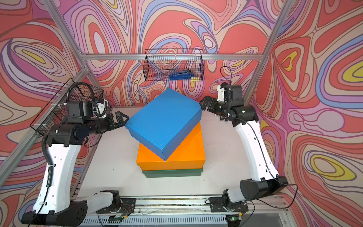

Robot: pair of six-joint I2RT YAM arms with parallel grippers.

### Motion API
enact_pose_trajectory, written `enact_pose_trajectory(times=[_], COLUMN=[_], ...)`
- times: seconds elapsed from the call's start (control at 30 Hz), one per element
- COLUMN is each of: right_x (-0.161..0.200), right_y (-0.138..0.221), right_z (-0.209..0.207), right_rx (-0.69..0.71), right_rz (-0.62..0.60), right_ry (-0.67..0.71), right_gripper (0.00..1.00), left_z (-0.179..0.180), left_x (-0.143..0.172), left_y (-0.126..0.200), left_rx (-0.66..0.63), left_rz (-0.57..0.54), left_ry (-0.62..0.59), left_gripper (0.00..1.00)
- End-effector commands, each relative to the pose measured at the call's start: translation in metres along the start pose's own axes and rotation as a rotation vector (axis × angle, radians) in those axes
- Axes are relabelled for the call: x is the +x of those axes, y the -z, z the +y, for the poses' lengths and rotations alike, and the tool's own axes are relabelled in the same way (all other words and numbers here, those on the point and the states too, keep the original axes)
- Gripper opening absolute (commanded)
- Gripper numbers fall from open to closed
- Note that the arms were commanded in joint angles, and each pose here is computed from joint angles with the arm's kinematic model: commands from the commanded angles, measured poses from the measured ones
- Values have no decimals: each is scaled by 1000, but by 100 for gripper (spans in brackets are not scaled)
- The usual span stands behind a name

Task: Stack the shoeboxes
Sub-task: Adjust the shoebox.

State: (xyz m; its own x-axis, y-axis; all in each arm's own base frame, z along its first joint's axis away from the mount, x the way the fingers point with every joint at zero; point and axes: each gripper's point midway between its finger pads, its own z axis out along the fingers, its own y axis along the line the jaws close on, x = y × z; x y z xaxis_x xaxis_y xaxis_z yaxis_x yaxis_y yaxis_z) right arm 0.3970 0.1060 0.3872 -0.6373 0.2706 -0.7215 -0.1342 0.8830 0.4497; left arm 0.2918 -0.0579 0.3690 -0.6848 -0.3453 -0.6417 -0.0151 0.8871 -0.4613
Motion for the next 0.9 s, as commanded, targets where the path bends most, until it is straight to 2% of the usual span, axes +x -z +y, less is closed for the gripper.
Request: enact_pose_trajectory(times=[0.0,0.2,0.43,0.53,0.7,0.87], right_x=[-13,-21,-14,-8,-2,3], right_y=[-11,-38,-51,-67,-69,-74], right_z=[9,20,35,32,35,35], right_rx=[-96,-249,-394,-421,-465,-482], right_rz=[-1,49,115,144,167,196], right_ry=[126,216,239,198,172,154], right_gripper=[98,98,98,98,98,97], left_z=[6,-4,-17,-17,-17,-30], left_x=[21,41,41,41,41,37], left_y=[6,3,6,7,15,18], left_rx=[-6,84,160,164,164,230], left_rz=[37,83,83,76,52,43], left_ry=[44,127,165,174,181,206], left_gripper=[100,100,100,100,100,100])
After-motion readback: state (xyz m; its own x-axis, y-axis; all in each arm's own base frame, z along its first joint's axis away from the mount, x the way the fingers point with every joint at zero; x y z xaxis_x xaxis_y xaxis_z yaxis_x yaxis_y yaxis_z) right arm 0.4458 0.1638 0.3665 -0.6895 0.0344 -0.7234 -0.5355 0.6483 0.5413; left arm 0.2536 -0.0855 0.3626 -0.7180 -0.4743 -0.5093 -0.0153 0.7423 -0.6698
